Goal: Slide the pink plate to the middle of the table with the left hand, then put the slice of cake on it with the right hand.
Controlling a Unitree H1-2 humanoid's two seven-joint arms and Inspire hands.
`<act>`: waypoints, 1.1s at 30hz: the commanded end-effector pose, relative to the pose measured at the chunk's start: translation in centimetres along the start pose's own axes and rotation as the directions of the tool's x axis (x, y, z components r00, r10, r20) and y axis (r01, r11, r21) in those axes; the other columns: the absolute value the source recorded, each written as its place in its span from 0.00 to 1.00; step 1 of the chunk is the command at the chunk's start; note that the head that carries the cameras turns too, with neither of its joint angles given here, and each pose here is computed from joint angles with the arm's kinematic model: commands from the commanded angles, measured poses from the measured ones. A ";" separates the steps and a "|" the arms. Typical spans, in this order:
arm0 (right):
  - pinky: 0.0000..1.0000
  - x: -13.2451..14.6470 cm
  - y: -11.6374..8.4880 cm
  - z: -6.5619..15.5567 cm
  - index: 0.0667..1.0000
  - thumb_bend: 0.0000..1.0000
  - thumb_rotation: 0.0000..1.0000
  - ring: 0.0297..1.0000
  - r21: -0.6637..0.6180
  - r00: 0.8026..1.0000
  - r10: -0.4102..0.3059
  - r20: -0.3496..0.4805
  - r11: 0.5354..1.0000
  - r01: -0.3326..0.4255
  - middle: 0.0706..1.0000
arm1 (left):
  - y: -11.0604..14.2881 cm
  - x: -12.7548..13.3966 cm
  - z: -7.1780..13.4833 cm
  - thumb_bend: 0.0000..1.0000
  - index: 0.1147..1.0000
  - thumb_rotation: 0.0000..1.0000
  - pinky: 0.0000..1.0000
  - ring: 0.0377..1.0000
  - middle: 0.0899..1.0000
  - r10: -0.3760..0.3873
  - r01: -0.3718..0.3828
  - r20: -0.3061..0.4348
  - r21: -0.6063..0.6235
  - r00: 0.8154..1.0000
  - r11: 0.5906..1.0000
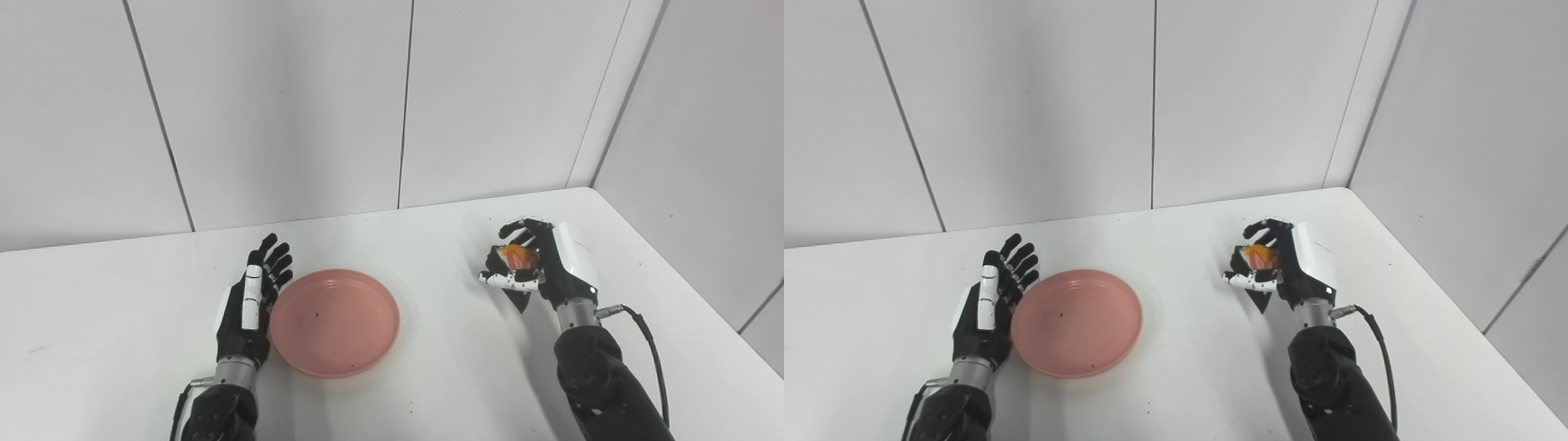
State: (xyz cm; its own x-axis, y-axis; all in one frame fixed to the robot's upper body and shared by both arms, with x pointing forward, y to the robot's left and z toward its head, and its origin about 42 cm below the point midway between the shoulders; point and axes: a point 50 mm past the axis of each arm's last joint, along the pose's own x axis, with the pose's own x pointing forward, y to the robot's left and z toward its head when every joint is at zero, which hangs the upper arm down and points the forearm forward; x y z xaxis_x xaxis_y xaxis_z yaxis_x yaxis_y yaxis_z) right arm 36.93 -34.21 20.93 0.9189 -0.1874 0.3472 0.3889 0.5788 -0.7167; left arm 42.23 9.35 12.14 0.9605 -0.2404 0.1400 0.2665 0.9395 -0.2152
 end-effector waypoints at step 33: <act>0.17 2.8 9.0 16.2 0.45 0.52 0.00 0.21 0.005 0.804 0.321 0.500 0.928 -0.374 0.43 | -3.0 -2.9 -4.7 0.68 0.87 1.00 0.86 0.88 0.88 0.042 -0.037 -0.084 0.067 0.996 0.997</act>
State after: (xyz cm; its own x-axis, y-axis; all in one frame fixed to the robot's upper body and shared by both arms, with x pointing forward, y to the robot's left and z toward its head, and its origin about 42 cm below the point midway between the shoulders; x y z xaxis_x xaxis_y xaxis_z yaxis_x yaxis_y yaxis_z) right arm 41.17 -17.69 22.95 0.8802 0.3862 0.2756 -0.0177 0.6072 -0.7944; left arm 41.52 5.94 12.11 0.9641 -0.2215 0.1467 0.2424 0.9593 -0.1448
